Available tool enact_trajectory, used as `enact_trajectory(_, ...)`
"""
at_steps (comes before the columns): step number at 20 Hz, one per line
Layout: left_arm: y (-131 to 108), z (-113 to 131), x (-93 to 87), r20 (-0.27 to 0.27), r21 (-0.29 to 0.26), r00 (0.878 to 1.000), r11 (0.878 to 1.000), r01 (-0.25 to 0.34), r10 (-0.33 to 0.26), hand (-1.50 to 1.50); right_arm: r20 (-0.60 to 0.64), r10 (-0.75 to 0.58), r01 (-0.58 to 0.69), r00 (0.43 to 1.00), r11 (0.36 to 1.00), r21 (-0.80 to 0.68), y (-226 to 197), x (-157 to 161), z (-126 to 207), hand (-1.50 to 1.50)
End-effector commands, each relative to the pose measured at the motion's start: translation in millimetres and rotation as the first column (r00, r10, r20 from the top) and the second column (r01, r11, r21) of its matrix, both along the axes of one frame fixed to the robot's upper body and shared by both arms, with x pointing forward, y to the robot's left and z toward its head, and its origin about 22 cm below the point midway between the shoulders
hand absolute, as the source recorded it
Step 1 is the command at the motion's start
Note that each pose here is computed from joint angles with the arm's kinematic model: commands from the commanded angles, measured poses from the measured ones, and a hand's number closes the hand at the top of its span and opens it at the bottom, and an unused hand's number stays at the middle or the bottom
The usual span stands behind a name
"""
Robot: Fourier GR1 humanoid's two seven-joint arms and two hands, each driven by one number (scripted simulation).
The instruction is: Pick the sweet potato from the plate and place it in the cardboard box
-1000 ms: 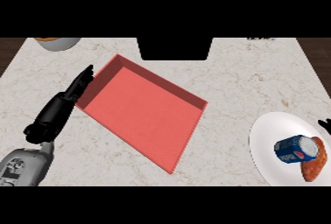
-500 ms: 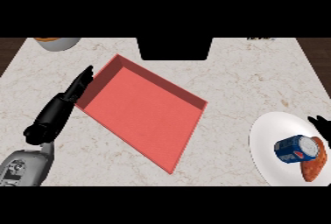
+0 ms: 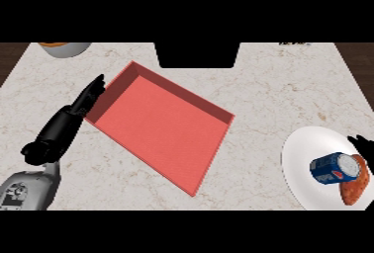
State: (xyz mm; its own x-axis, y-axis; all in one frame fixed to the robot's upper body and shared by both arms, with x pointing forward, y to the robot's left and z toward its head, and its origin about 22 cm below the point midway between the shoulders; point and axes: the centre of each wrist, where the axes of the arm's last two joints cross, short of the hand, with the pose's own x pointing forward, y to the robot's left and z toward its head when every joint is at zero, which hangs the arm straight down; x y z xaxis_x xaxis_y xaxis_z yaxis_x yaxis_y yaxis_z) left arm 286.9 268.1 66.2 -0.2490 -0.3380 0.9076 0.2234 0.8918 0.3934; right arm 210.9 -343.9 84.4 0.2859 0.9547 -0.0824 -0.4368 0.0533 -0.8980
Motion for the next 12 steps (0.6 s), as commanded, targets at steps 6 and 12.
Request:
enact_trajectory(6,14,-3,8.8,0.007,0.01,1.0,1.0,0.001,-0.001,0.0,-0.025,0.001,0.0,1.0,1.0,0.016,14,14,-16,-1.5)
enact_trajectory(12,5,6,-2.3,0.001,0.012,1.0,1.0,-0.011,0.011,0.0,-0.042,-0.043,0.041,0.998,0.999,-0.031,-4,0,-43,-1.5)
